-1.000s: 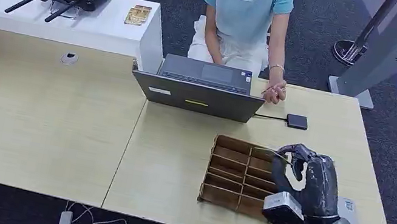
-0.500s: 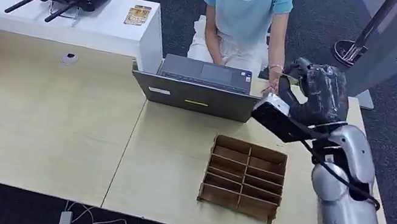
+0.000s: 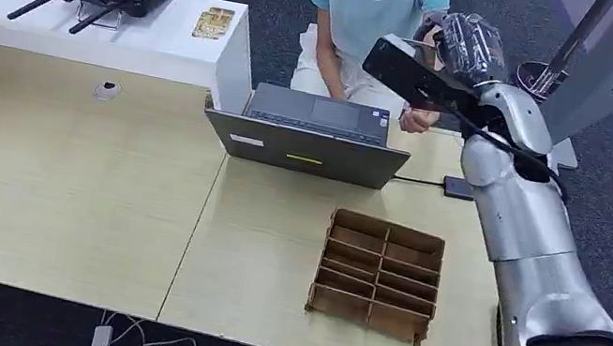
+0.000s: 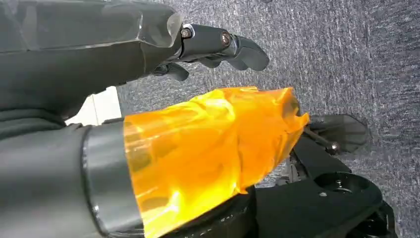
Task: Pass the card to the sensor for recognition and then transmit it.
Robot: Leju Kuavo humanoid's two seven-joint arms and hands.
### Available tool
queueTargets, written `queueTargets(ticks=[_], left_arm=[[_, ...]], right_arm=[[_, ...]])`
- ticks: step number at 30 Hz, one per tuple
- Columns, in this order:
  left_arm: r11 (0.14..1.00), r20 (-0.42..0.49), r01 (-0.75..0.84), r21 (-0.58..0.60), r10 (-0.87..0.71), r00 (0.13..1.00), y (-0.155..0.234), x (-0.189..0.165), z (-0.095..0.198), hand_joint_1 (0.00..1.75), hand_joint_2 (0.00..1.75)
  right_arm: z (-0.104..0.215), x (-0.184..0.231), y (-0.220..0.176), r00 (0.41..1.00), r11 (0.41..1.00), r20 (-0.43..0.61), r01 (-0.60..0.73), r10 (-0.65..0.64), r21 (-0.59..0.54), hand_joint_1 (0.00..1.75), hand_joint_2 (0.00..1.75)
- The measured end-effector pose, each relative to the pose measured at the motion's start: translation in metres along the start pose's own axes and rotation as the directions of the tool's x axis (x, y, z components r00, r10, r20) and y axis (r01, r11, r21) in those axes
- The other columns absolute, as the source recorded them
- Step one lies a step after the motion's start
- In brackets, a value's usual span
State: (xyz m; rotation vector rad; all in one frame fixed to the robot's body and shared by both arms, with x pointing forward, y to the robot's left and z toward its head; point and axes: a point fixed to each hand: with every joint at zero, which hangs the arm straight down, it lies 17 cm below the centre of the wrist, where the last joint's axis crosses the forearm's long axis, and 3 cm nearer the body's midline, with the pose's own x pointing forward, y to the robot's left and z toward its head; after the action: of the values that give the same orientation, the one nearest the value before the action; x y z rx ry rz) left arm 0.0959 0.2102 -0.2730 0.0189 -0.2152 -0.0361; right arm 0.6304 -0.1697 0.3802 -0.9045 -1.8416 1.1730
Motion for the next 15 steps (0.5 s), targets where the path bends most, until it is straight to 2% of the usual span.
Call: queueTargets(ticks=[7, 15], left_arm=[[1.0, 0.001, 0.005, -0.004, -0.005, 1.0, 0.001, 0.0, 0.0, 0.0, 0.0], [1.0, -0.006, 0.001, -0.003, -0.001, 1.0, 0.002, -0.001, 0.0, 0.0, 0.0]], right_arm=[[-0.017, -0.015, 0.022, 0.995, 0.995, -0.095, 0.036, -0.027, 0.098, 1.75, 1.75], [-0.015, -0.034, 0.044, 0.984, 0.987, -0.176, 0.063, -0.036, 0.15, 1.75, 1.75]])
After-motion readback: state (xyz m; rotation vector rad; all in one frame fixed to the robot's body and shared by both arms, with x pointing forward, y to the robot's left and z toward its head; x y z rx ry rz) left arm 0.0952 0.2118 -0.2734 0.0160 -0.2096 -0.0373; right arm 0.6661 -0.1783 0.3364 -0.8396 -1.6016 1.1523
